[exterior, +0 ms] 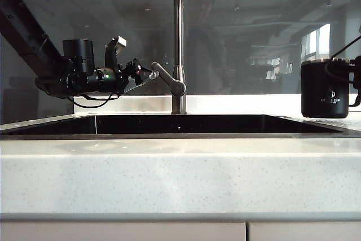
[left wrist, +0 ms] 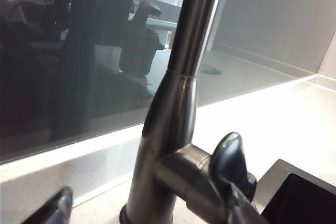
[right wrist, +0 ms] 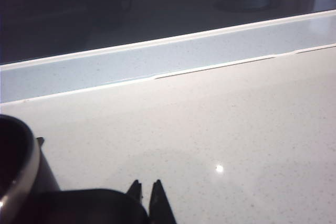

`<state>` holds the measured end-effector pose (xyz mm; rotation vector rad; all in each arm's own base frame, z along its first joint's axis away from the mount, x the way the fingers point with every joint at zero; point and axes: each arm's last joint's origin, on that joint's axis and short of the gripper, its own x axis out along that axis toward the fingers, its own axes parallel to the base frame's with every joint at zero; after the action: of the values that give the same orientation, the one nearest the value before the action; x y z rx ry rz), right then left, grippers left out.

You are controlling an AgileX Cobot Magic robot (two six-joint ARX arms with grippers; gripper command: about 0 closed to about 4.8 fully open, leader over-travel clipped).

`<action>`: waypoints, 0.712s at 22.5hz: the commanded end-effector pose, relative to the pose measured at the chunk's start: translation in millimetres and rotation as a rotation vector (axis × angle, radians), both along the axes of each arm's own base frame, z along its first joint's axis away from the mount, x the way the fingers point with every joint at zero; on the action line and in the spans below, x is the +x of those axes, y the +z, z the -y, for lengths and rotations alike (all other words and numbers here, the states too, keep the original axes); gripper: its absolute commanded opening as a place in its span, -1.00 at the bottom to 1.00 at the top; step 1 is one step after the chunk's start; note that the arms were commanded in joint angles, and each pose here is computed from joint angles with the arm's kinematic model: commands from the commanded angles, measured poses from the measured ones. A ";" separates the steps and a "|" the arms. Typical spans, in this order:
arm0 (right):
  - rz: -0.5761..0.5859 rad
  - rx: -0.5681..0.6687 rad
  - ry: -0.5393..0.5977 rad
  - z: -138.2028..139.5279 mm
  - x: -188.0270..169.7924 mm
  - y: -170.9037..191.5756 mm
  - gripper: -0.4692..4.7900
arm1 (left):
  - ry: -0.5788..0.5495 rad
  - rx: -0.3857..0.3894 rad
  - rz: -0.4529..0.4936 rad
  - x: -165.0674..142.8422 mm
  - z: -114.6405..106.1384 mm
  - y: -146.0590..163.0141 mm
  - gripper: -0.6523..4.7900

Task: Pick up the mug next to the sink, go to the faucet to get some water, pour the water into the sink, and finally put the mug back to its place.

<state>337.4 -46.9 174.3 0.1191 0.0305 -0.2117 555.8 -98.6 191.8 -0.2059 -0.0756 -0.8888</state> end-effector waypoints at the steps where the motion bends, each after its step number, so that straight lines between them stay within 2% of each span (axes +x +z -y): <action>1: 0.084 -0.006 -0.002 0.7 3.0 1.4 -0.75 | 0.012 -0.005 0.012 0.0 -1.3 4.3 0.60; 16: 0.115 -0.035 0.054 -0.4 8.2 -14.4 -0.72 | 0.012 -0.004 0.005 0.1 -1.3 3.7 0.60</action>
<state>345.1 -47.1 156.3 0.1021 -0.0574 -0.1655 555.9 -98.4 191.8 -0.2065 -0.0732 -0.8889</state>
